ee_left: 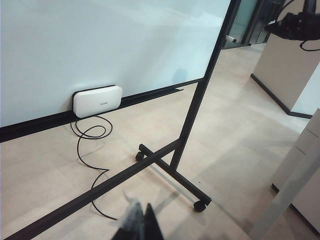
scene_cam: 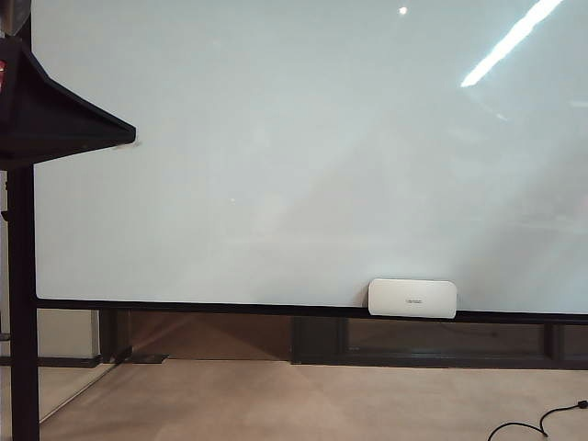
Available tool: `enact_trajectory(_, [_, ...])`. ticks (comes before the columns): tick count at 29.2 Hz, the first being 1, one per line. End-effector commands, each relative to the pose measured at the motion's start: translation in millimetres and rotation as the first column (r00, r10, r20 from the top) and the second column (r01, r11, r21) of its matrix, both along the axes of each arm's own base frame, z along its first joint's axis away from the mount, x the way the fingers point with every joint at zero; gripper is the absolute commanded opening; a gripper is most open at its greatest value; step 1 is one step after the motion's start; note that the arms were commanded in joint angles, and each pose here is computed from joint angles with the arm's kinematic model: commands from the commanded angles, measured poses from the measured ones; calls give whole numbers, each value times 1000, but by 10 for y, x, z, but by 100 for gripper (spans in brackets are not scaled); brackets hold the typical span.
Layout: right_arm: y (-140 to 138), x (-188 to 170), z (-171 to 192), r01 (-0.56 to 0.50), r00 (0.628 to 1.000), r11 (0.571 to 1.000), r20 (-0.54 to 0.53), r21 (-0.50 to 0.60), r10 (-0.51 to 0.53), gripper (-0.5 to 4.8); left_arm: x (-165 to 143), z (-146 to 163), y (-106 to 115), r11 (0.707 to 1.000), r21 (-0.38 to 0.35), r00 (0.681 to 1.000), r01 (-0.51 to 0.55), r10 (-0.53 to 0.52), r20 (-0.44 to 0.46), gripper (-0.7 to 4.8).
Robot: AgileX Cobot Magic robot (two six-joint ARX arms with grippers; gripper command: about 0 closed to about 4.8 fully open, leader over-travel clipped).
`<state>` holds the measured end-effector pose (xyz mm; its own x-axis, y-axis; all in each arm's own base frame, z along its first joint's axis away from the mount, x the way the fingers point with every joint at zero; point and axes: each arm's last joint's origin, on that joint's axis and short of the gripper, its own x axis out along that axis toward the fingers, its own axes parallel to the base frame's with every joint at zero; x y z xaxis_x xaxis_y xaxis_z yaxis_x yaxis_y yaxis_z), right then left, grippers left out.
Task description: Reach to the right to find the marker pen, pick it up, and write the number 20 on the whiteboard.
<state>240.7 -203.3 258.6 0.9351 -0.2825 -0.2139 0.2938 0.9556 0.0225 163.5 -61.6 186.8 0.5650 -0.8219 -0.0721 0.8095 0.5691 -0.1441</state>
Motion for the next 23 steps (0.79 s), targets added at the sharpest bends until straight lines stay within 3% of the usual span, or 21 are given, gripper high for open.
enact_trajectory(1, [-122,-17,-2,18,999,999,41,-33,-17,-4,14,48,5,1000,-9,999,-25,25,39,-5])
enact_trajectory(10, [-452,30,-437,-63,997,998,49,-1,62,-4,18,66,10,999,-16,998,-37,38,57,-5])
enact_trajectory(18, [-828,-57,-757,-15,991,996,133,-89,27,-3,29,50,10,999,-13,998,-47,47,47,-5])
enact_trajectory(23, [-1133,-57,-915,19,986,999,169,-43,-11,-3,110,-62,-4,997,10,997,-74,74,3,-5])
